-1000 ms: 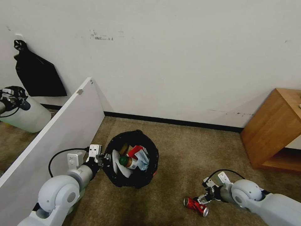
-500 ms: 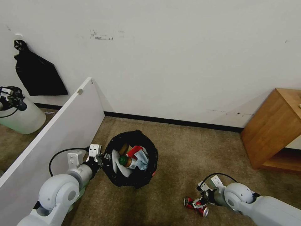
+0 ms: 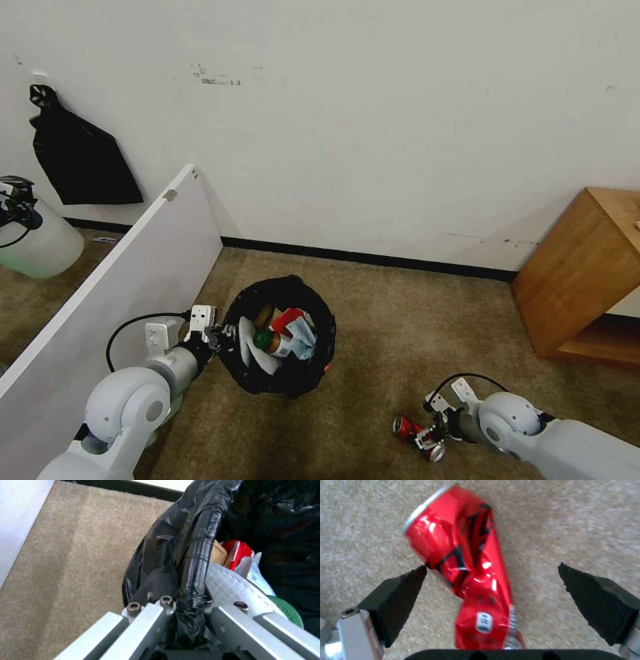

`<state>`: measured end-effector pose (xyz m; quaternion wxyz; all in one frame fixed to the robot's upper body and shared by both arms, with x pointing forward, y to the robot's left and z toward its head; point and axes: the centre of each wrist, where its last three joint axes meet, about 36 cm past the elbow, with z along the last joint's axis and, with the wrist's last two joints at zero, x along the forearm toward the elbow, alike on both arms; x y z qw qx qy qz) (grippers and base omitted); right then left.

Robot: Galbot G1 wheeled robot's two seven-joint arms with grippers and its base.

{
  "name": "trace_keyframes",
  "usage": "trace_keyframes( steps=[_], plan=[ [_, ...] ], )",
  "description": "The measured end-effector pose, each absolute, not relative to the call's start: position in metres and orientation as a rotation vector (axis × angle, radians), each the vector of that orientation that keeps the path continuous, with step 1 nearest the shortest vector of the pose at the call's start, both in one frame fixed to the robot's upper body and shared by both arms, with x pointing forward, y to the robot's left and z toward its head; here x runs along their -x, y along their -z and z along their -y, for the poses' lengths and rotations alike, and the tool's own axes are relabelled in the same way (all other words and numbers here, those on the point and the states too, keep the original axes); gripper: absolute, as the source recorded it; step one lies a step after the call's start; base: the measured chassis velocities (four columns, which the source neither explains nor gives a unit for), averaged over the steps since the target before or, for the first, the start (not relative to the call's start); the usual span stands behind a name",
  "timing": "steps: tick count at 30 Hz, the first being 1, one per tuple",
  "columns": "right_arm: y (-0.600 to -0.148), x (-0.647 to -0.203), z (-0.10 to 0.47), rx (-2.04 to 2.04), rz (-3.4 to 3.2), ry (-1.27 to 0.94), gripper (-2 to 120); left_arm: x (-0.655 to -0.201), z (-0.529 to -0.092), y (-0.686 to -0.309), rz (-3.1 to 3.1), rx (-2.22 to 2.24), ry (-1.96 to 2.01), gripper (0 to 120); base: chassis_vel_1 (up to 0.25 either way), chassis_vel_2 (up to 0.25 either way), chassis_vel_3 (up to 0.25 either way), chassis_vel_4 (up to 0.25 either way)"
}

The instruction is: Pick up the trash bin and place the garbage on the floor into it.

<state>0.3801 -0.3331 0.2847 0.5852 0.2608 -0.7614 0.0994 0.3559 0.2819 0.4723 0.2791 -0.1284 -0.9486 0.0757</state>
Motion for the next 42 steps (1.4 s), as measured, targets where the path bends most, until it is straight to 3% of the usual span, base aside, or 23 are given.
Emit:
trace_keyframes(
  steps=[15, 23, 29, 42],
  plan=[
    [-0.281, -0.392, 0.302, -0.619, 1.78, -0.236, 99, -0.358, -0.287, -0.472, 2.547, 0.346, -0.21, 0, 0.0, 0.0, 0.0, 0.0],
    [-0.284, -0.39, 0.296, -0.617, 1.775, -0.228, 65, -0.361, -0.287, -0.47, 2.547, 0.347, -0.218, 0, 0.0, 0.0, 0.0, 0.0],
    [-0.281, -0.385, 0.296, -0.609, 1.769, -0.215, 48, -0.361, -0.287, -0.47, 2.546, 0.348, -0.219, 0, 0.0, 0.0, 0.0, 0.0],
    [-0.271, -0.384, 0.29, -0.596, 1.771, -0.198, 42, -0.358, -0.287, -0.472, 2.55, 0.346, -0.216, 0, 0.0, 0.0, 0.0, 0.0]
  ],
)
